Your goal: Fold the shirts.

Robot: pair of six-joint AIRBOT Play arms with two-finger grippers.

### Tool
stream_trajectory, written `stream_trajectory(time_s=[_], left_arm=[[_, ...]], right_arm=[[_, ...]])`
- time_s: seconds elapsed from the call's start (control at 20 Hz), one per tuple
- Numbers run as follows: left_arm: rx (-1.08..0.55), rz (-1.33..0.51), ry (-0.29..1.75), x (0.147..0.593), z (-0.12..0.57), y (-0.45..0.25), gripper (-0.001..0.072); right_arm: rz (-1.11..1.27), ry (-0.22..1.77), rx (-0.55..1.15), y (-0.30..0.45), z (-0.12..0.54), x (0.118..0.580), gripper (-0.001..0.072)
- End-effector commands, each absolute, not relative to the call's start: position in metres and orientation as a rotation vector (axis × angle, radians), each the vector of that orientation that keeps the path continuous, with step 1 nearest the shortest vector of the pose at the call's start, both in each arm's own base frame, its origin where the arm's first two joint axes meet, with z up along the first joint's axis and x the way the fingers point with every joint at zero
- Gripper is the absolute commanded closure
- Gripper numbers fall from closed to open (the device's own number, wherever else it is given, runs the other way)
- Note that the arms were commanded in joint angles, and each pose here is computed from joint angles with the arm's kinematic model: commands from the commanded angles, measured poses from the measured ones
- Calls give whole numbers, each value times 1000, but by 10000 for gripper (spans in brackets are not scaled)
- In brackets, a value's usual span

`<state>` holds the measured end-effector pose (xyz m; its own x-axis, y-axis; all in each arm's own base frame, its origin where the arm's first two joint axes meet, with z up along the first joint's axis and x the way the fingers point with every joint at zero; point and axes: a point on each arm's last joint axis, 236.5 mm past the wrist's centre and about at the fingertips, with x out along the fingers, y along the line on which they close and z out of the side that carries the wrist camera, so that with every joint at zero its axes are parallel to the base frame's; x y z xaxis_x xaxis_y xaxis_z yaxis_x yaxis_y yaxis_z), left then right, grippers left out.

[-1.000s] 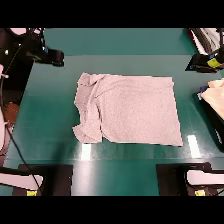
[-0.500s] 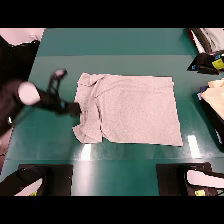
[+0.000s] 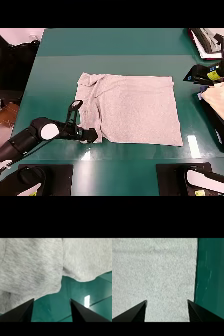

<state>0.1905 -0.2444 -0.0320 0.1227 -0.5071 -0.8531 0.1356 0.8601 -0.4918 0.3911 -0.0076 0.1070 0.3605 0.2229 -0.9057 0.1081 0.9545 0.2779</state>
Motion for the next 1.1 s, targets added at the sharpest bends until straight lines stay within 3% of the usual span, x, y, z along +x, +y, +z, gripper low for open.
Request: stream_trajectory(time_s=[0.0,0.5,0.9,1.0,1.05], left_arm=[[-345,-472,1388,187,-41,-250,170],[-426,-444,1338,203,-43,-257,170],[-360,-383,1323,209,-54,-240,175],[-336,-362,1313,211,-59,-233,421],[-341,-359,1310,212,-60,-233,422]], right_arm=[[72,1191,314,-7,109,388,137],[73,1194,314,-7,109,387,137],[75,1202,314,-6,108,385,137],[77,1209,314,-6,108,384,137],[77,1211,314,-6,107,383,137]])
